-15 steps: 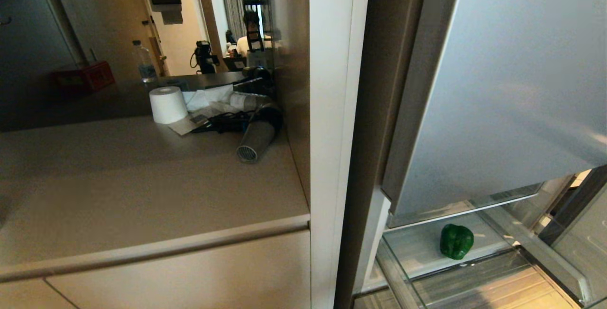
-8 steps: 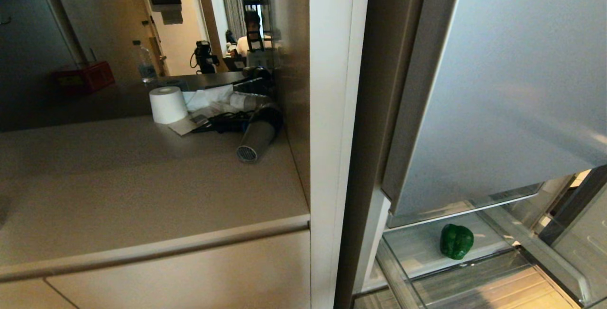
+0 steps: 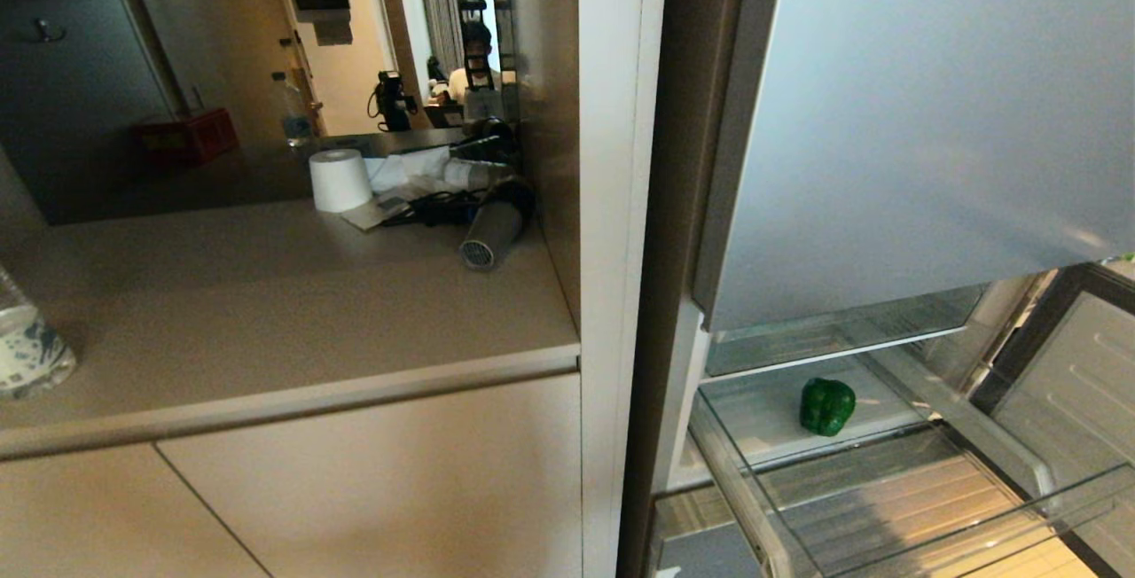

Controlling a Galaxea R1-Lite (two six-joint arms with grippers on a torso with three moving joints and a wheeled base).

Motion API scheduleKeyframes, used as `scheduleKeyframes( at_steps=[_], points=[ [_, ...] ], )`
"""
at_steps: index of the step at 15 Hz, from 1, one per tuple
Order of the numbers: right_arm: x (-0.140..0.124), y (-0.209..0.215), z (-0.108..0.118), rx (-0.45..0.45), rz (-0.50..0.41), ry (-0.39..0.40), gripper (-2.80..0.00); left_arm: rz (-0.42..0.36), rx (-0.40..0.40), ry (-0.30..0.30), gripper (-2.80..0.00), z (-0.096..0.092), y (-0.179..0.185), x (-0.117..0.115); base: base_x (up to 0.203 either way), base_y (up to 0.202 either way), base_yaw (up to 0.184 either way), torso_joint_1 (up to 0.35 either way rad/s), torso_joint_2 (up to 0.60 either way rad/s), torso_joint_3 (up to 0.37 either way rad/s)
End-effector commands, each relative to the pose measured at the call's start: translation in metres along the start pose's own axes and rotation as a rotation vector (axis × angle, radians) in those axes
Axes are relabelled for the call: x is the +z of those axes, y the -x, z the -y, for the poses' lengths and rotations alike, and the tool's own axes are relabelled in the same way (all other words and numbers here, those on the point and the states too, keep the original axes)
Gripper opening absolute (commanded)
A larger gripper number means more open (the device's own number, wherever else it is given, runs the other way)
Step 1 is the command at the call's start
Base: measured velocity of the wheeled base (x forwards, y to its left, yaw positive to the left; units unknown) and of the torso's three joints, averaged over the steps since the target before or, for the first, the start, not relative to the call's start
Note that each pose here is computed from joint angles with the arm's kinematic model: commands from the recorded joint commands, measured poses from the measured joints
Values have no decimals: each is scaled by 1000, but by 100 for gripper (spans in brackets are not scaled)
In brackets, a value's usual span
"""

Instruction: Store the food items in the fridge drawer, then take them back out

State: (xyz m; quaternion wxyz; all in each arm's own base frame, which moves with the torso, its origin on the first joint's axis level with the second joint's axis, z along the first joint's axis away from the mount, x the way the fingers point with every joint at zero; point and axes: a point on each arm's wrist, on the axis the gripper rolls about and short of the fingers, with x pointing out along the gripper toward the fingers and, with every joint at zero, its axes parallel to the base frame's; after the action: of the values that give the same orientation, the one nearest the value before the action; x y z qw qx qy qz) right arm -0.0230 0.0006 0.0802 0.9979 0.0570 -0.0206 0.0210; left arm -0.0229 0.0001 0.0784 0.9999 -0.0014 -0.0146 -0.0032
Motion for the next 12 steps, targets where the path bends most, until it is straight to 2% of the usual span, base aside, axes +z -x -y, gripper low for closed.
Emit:
scheduleKeyframes(
  at_steps=[1,5,12],
  points=[
    [0,0,0,0,-2,-13,-280,-11,0,0,-280,0,-1,-3,-190,0,1,-9,0,5],
    [0,0,0,3,-4,-24,-280,-11,0,0,-280,0,-1,-3,-150,0,2,-1,1,3],
    [-1,0,0,9,-11,-118,-280,-11,0,0,-280,0,-1,-3,0,0,0,5,1,-1]
  ],
)
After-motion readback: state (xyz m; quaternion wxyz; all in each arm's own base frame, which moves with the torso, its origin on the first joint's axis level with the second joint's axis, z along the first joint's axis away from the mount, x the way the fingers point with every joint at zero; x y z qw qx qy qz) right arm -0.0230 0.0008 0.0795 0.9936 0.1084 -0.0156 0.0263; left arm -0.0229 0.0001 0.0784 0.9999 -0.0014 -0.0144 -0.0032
